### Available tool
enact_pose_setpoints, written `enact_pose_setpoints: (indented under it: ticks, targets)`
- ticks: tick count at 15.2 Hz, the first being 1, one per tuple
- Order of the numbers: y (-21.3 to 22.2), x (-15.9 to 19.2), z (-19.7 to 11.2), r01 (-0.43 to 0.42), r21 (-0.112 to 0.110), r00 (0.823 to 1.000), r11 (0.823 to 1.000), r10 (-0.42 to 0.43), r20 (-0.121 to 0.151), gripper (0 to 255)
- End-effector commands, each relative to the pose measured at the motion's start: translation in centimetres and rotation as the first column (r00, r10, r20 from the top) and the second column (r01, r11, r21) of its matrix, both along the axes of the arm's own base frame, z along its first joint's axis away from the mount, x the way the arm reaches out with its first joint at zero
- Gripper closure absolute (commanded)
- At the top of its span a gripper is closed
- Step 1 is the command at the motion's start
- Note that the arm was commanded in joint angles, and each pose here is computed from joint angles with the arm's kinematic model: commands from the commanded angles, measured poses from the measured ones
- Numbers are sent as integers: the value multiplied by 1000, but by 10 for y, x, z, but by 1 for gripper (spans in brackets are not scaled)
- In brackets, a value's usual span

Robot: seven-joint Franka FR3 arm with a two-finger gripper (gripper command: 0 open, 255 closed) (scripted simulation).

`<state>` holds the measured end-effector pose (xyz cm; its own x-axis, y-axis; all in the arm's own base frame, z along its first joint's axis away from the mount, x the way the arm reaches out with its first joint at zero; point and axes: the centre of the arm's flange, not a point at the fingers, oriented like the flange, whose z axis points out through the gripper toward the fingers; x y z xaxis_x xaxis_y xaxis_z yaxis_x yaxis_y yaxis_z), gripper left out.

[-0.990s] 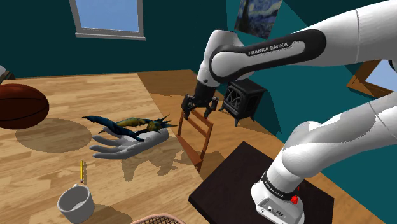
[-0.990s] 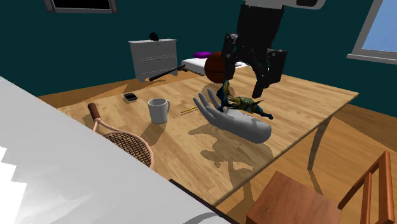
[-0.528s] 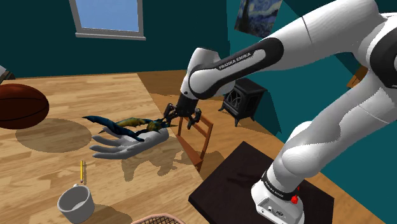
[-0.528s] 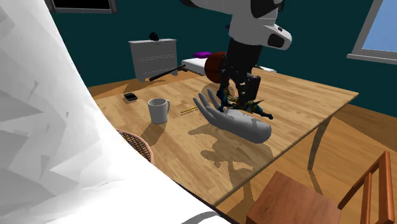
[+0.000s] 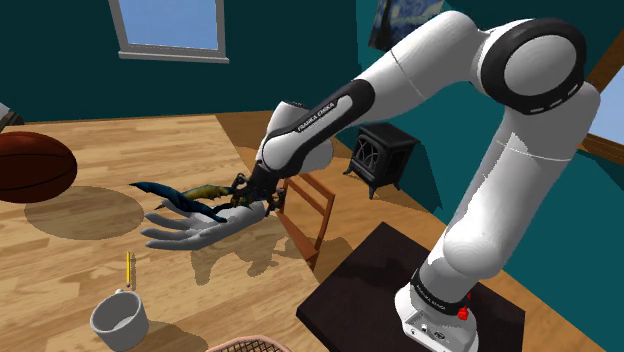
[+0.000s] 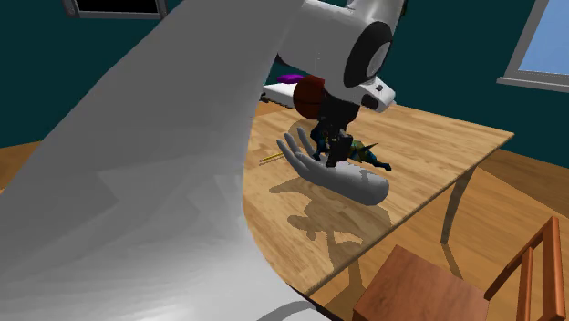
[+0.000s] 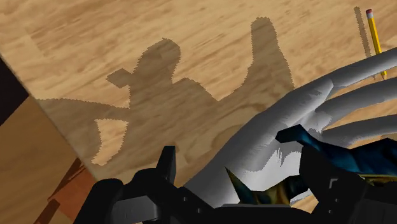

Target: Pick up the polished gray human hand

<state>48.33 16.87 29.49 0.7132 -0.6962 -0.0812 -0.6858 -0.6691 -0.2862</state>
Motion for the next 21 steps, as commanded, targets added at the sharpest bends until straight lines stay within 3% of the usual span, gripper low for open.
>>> enact_pose_setpoints:
  ticks: [1,6,16,17,21]
  targets:
    - [10,14,-19,53,22,999,998,-53,2,0]
    - [27,57,-60,177,74,984,981,-178,1,0]
    - [27,57,-101,178,75,984,981,-179,1,0]
    - [28,57,-101,178,75,984,981,-179,1,255]
    - [28,57,-100,178,75,984,981,-179,1,255]
